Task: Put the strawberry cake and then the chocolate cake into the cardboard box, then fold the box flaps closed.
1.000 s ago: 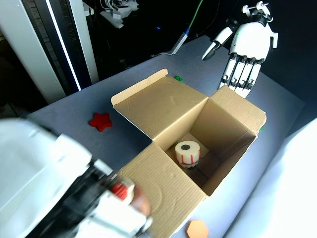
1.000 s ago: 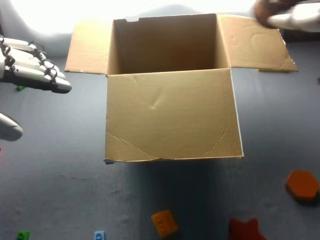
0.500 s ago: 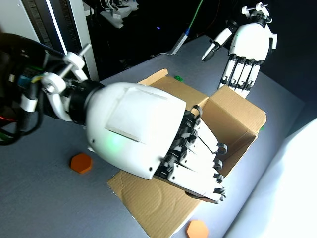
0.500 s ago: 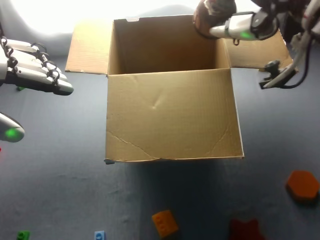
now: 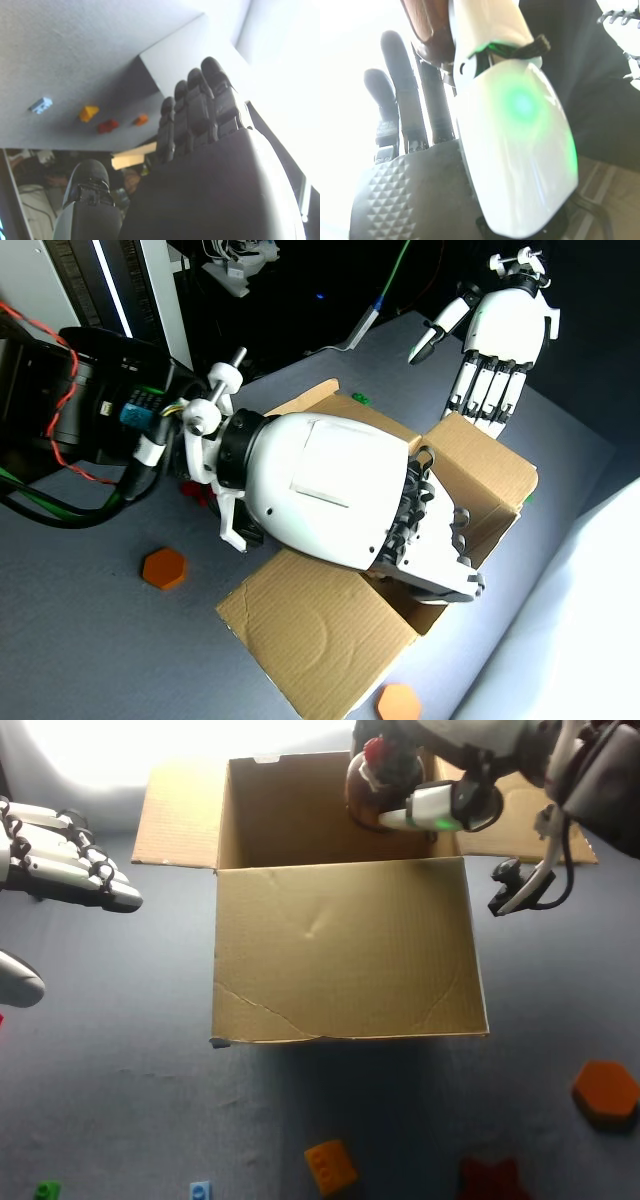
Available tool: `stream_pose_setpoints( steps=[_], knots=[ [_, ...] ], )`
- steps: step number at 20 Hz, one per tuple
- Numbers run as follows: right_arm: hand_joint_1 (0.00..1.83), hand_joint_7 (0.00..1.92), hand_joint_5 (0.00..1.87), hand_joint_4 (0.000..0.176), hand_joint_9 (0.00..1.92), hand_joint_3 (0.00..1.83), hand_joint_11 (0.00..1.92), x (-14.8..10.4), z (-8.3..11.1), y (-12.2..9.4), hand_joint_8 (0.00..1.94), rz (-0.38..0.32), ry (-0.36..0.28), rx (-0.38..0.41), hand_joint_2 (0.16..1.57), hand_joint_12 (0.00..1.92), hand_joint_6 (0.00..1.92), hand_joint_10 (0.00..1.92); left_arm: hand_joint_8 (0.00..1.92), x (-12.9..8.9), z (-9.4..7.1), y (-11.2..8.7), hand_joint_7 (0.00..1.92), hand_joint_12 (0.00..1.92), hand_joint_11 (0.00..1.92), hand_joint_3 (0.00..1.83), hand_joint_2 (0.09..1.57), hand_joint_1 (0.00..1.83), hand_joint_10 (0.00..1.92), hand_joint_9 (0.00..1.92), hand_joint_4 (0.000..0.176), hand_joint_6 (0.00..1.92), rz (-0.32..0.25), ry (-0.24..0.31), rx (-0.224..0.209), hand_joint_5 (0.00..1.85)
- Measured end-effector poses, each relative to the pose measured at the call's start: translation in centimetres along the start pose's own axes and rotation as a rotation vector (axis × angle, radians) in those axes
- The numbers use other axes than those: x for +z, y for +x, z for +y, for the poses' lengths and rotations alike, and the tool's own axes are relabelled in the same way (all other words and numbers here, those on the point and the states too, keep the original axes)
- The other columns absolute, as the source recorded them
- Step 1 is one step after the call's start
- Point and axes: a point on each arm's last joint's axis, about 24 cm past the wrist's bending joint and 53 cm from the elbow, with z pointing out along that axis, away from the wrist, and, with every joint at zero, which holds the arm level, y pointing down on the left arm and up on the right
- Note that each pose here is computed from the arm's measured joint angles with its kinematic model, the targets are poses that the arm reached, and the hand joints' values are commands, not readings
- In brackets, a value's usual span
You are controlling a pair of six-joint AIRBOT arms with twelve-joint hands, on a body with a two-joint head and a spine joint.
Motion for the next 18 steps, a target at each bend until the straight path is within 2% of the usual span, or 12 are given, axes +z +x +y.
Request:
stream_pose_setpoints(
  steps=[1, 2, 3, 4, 5, 7, 9, 11, 13, 14, 16, 18],
  knots=[
    [1.18, 0.84, 0.79, 0.000, 0.50, 0.00, 0.17, 0.2, 0.1, 0.4, 1.36, 0.011, -0.004, -0.005, 1.20, 1.90, 1.14, 1.33, 0.00, 0.0, 0.0, 0.0, 0.20, 0.68, 0.00, 0.00, 1.14, 0.00, 0.00, 0.19, 0.031, 0.00, 0.001, 0.000, 0.004, 0.14],
    [1.11, 0.64, 0.59, 0.000, 0.46, 0.00, 0.16, 0.4, 0.2, 0.7, 0.95, 0.020, -0.005, -0.004, 1.13, 1.87, 0.72, 1.29, 0.00, 0.0, 0.0, 0.0, 0.20, 0.68, 0.00, 0.00, 1.14, 0.00, 0.00, 0.19, 0.033, 0.00, 0.000, -0.001, 0.007, 0.14],
    [1.03, 0.59, 0.51, 0.000, 0.42, 0.00, 0.13, 0.6, 0.2, 1.3, 0.52, 0.040, -0.006, -0.004, 1.10, 1.83, 0.39, 1.15, 0.00, 0.2, 0.0, 0.0, 0.20, 0.68, 0.00, 0.00, 1.13, 0.00, 0.00, 0.19, 0.032, 0.00, 0.000, 0.002, 0.014, 0.14],
    [1.00, 0.60, 0.48, 0.000, 0.42, 0.00, 0.09, 0.6, 0.2, 1.6, 0.27, 0.052, -0.006, -0.005, 1.09, 1.81, 0.21, 1.00, 0.00, 0.2, -0.1, 0.0, 0.21, 0.70, 0.00, 0.00, 1.13, 0.00, 0.01, 0.20, 0.031, 0.01, 0.001, 0.003, 0.017, 0.15],
    [0.99, 0.57, 0.41, 0.000, 0.42, 0.00, 0.05, 0.7, 0.2, 1.9, 0.12, 0.064, -0.006, -0.007, 1.05, 1.73, 0.10, 0.82, 0.00, 0.3, -0.1, 0.0, 0.21, 0.68, 0.00, 0.00, 1.13, 0.00, 0.00, 0.20, 0.032, 0.00, 0.002, 0.005, 0.029, 0.15],
    [0.99, 0.51, 0.36, 0.000, 0.42, 0.00, 0.00, 0.7, 0.1, 2.1, 0.01, 0.072, -0.005, -0.012, 1.00, 1.60, 0.01, 0.53, 0.00, 0.5, -0.1, -0.1, 0.20, 0.62, 0.00, 0.00, 1.13, 0.00, 0.00, 0.18, 0.035, 0.00, 0.002, 0.006, 0.033, 0.15],
    [0.92, 0.37, 0.22, 0.000, 0.38, 0.00, 0.00, 0.7, 0.2, 2.1, 0.00, 0.073, -0.008, -0.019, 1.00, 1.29, 0.00, 0.24, 0.00, 0.6, 0.0, -0.2, 0.21, 0.66, 0.00, 0.00, 1.13, 0.00, 0.00, 0.19, 0.035, 0.00, 0.001, 0.004, 0.033, 0.16],
    [0.90, 0.25, 0.13, 0.005, 0.32, 0.00, 0.00, 0.6, -0.1, 2.0, 0.00, 0.075, -0.004, -0.020, 0.97, 1.06, 0.00, 0.10, 0.00, 1.0, 0.1, -0.3, 0.19, 0.68, 0.00, 0.00, 1.13, 0.00, 0.00, 0.19, 0.035, 0.00, 0.001, 0.006, 0.033, 0.16],
    [0.90, 0.25, 0.13, 0.005, 0.32, 0.00, 0.00, 0.1, -0.3, 1.3, 0.00, 0.070, -0.001, -0.023, 0.97, 1.06, 0.00, 0.10, 0.00, 1.2, 0.1, -0.4, 0.19, 0.68, 0.00, 0.00, 1.13, 0.00, 0.00, 0.19, 0.035, 0.00, 0.000, 0.009, 0.032, 0.16],
    [0.81, 0.14, 0.06, 0.018, 0.23, 0.00, 0.00, -0.4, -0.3, 0.7, 0.00, 0.066, -0.001, -0.022, 0.95, 0.91, 0.00, 0.04, 0.00, 1.3, 0.1, -0.4, 0.20, 0.64, 0.00, 0.00, 1.13, 0.00, 0.00, 0.19, 0.034, 0.00, 0.000, 0.008, 0.033, 0.17],
    [0.70, 0.05, 0.01, 0.016, 0.09, 0.00, 0.00, -1.8, -0.5, -1.4, 0.00, 0.031, 0.002, -0.026, 0.91, 0.52, 0.00, 0.00, 0.00, 1.2, 0.1, -0.9, 0.19, 0.65, 0.00, 0.00, 1.15, 0.00, 0.00, 0.18, 0.033, 0.00, -0.006, 0.004, 0.053, 0.17],
    [0.66, 0.03, 0.01, 0.021, 0.07, 0.00, 0.00, -3.2, -1.0, -3.4, 0.00, -0.010, 0.013, -0.031, 0.90, 0.41, 0.00, 0.00, 0.00, 1.2, -0.4, -2.2, 0.20, 0.67, 0.00, 0.00, 1.15, 0.00, 0.00, 0.19, 0.028, 0.00, -0.039, 0.018, 0.057, 0.17]
  ],
)
